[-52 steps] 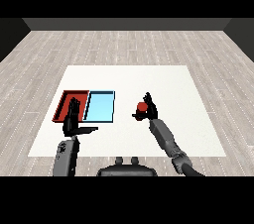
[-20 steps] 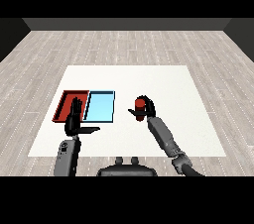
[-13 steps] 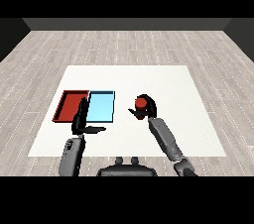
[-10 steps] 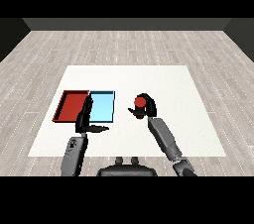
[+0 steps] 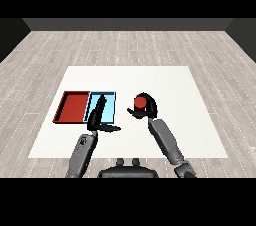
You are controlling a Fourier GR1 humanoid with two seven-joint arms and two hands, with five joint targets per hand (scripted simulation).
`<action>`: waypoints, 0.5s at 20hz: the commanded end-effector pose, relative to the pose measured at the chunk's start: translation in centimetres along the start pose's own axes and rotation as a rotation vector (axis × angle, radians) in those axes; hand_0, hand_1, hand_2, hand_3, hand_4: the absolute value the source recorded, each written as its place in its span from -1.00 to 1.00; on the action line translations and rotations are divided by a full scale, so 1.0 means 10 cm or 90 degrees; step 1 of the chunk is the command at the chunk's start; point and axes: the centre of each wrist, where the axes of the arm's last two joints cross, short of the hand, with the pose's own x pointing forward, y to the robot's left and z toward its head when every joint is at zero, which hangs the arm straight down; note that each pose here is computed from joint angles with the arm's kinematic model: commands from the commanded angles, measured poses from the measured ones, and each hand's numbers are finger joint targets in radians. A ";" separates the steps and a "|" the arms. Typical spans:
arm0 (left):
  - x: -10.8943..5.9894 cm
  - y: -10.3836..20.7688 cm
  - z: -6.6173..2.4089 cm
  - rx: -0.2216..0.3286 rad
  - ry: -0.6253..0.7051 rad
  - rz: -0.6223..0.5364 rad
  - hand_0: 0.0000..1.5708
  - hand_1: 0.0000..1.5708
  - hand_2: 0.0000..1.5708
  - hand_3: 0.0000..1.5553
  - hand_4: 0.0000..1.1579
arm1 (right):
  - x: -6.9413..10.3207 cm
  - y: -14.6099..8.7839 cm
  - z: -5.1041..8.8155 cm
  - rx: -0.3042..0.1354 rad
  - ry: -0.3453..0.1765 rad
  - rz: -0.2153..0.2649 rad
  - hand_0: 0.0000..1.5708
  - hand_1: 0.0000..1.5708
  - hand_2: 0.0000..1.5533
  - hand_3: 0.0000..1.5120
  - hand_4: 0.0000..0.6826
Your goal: Pick the red can and put it in the red box
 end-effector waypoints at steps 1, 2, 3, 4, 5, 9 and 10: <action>0.13 -0.30 -0.100 -0.029 -0.001 0.008 -1.00 -1.00 -1.00 -1.00 -1.00 | 0.01 0.09 0.12 0.015 -0.007 -0.011 0.81 0.81 0.86 0.88 0.94; -0.08 -0.25 -0.027 -0.026 -0.001 0.010 -1.00 -1.00 -1.00 -1.00 -1.00 | 0.07 -0.13 0.14 0.009 -0.002 -0.013 0.81 0.81 0.86 0.88 0.94; -0.07 -0.30 -0.061 -0.049 0.003 0.025 -1.00 -1.00 -1.00 -1.00 -1.00 | 0.08 -0.02 -0.01 -0.001 -0.019 -0.008 0.81 0.81 0.86 0.88 0.94; 0.07 -0.40 -0.045 -0.039 0.014 0.034 -1.00 -1.00 -1.00 -1.00 -1.00 | 0.21 0.08 0.14 0.006 -0.019 -0.003 0.79 0.79 0.85 0.88 0.91; -0.12 -0.47 0.082 -0.044 0.011 0.030 -1.00 -1.00 -1.00 -1.00 -1.00 | 0.24 0.03 0.00 0.024 -0.010 -0.011 0.80 0.80 0.84 0.87 0.89; -0.03 -0.57 0.012 -0.048 -0.002 0.029 -1.00 -1.00 -1.00 -1.00 -1.00 | 0.23 0.17 0.00 0.040 -0.028 -0.013 0.77 0.77 0.81 0.84 0.86; 0.01 -0.59 -0.117 -0.060 0.021 0.026 -1.00 -1.00 -1.00 -1.00 -1.00 | 0.37 0.28 -0.04 0.046 -0.034 -0.023 0.76 0.76 0.80 0.84 0.84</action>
